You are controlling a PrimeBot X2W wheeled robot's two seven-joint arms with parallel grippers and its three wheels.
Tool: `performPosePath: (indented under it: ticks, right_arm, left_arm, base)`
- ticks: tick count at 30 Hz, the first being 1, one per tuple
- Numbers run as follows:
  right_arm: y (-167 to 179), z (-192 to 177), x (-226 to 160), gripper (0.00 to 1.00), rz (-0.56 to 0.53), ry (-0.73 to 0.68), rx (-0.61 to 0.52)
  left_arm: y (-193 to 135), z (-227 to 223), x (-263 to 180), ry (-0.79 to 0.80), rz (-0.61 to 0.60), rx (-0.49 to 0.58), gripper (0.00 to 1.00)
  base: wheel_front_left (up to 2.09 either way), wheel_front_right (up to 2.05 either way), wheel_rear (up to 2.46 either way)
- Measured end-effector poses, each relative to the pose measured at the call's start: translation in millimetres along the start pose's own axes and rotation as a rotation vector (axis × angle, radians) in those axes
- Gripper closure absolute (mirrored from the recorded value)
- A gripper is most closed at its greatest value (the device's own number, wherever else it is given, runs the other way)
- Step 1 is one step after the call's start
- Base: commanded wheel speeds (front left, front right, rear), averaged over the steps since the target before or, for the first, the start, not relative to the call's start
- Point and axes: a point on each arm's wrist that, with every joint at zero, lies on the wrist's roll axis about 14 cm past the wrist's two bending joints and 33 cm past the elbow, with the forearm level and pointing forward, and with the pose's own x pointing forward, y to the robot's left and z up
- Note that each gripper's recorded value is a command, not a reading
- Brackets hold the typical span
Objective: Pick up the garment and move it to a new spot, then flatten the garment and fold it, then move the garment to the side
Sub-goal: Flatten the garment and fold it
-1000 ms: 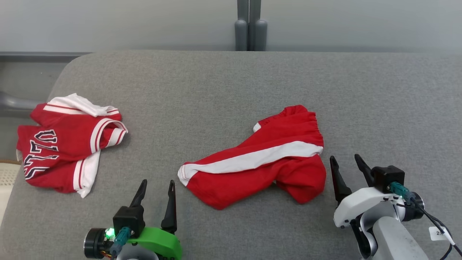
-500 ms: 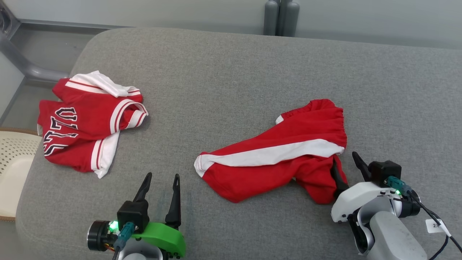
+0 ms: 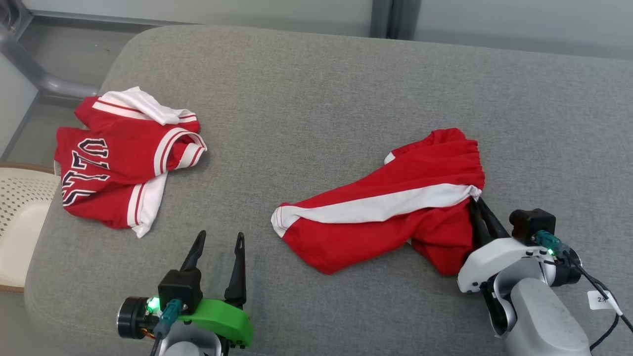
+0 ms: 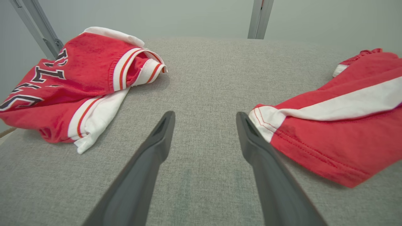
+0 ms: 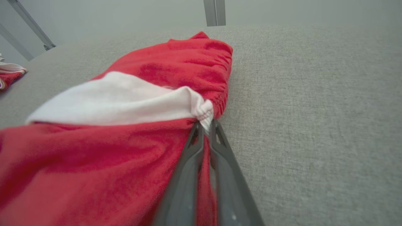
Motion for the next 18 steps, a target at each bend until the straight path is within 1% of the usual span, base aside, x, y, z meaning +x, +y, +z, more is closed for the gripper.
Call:
performPosePath:
  ticks: [3,7,12,15,18]
  right_arm:
    - [-6,9,-3,1.0,-0.016,-0.025,-0.023]
    - [-19,29,-9,1.0,-0.043,-0.078,-0.087]
    - [-48,58,-26,1.0,-0.104,-0.15,-0.157]
    - [-59,58,-41,1.0,-0.131,-0.15,-0.181]
    - [-65,46,-59,1.0,-0.151,-0.119,-0.186]
  left_arm:
    - [-5,1,1,-0.003,-0.014,-0.001,0.0]
    - [-15,2,3,-0.009,-0.045,-0.004,0.0]
    - [-30,0,2,-0.001,-0.089,-0.014,0.0]
    - [-38,-3,0,0.006,-0.113,-0.017,0.0]
    - [-46,-2,-3,0.004,-0.134,-0.021,0.0]
  base:
    - [0.0,0.0,0.0]
    - [0.0,0.0,0.0]
    - [0.0,0.0,0.0]
    - [0.0,0.0,0.0]
    - [0.0,0.0,0.0]
